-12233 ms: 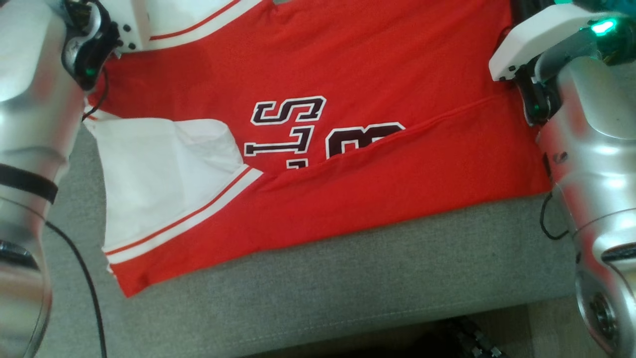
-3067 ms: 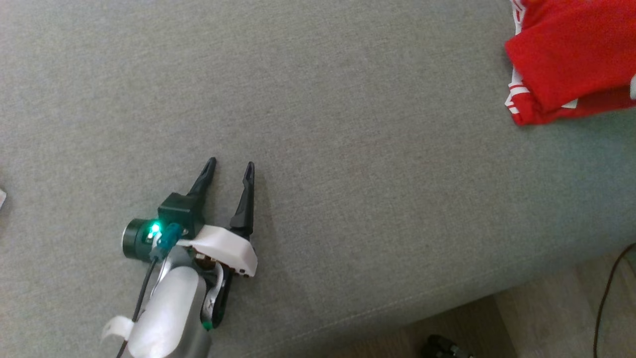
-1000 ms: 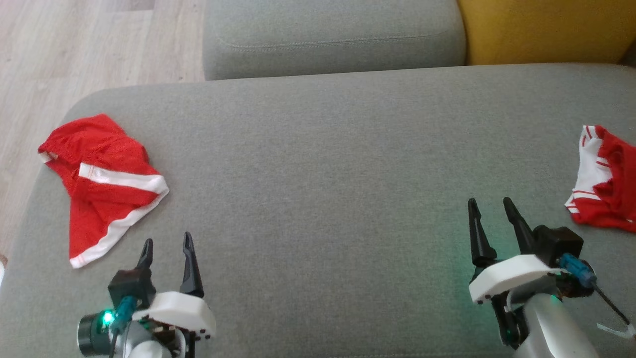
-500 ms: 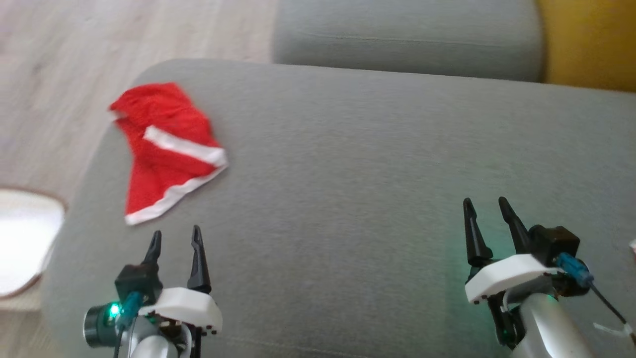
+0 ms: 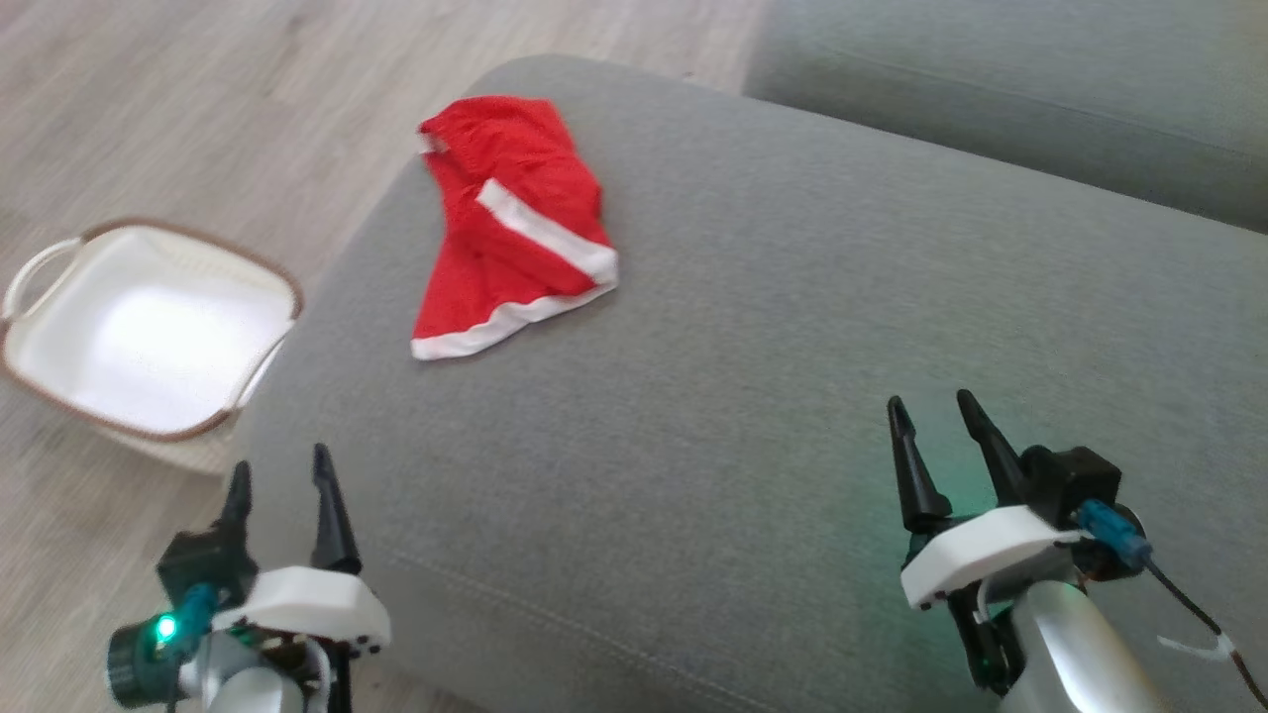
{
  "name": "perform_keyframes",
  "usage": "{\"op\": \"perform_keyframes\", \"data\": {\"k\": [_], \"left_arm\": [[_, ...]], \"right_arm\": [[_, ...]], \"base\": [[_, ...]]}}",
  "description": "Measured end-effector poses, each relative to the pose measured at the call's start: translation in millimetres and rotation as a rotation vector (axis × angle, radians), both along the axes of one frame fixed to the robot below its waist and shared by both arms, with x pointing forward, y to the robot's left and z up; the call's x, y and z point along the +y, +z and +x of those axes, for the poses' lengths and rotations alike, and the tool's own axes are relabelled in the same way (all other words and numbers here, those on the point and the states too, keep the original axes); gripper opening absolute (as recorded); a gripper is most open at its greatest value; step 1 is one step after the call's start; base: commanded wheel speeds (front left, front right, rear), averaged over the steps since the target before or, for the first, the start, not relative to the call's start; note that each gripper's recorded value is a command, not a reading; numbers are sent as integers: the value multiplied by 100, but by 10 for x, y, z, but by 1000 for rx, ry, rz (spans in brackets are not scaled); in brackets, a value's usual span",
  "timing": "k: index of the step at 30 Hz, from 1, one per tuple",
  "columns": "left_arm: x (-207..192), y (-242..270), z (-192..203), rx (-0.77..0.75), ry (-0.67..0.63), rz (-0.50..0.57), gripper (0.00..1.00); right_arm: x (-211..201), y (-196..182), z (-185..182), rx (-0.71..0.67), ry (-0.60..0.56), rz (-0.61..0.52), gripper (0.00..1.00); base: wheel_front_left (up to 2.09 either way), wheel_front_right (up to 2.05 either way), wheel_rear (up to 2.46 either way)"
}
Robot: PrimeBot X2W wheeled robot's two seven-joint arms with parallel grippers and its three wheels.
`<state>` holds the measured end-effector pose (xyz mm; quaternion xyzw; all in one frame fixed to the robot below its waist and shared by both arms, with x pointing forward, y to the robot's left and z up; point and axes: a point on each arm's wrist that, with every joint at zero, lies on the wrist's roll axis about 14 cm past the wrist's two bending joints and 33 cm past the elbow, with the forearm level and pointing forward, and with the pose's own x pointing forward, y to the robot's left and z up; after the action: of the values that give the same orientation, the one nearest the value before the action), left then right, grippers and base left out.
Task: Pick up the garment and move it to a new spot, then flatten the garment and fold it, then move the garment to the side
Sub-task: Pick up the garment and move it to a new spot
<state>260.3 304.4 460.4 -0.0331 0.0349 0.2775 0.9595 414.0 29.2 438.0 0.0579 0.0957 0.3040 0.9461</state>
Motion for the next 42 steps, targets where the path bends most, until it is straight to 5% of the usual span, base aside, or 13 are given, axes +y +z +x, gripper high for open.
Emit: {"op": "perform_keyframes", "data": {"k": [8, 18, 31, 42], "left_arm": [[224, -51, -218, 29, 94, 3, 100], [207, -123, -34, 25, 59, -60, 100], [237, 62, 1298, -27, -152, -54, 100], [90, -201, 2261, 82, -324, -42, 100]], "right_arm": [[292, -36, 18, 10, 76, 12, 100], [270, -64, 115, 12, 66, 24, 100], [24, -150, 414, -18, 7, 19, 100], [-241, -204, 623, -47, -47, 17, 100]], "base": [[0, 0, 0], [0, 0, 0], [0, 0, 0], [0, 0, 0]]}}
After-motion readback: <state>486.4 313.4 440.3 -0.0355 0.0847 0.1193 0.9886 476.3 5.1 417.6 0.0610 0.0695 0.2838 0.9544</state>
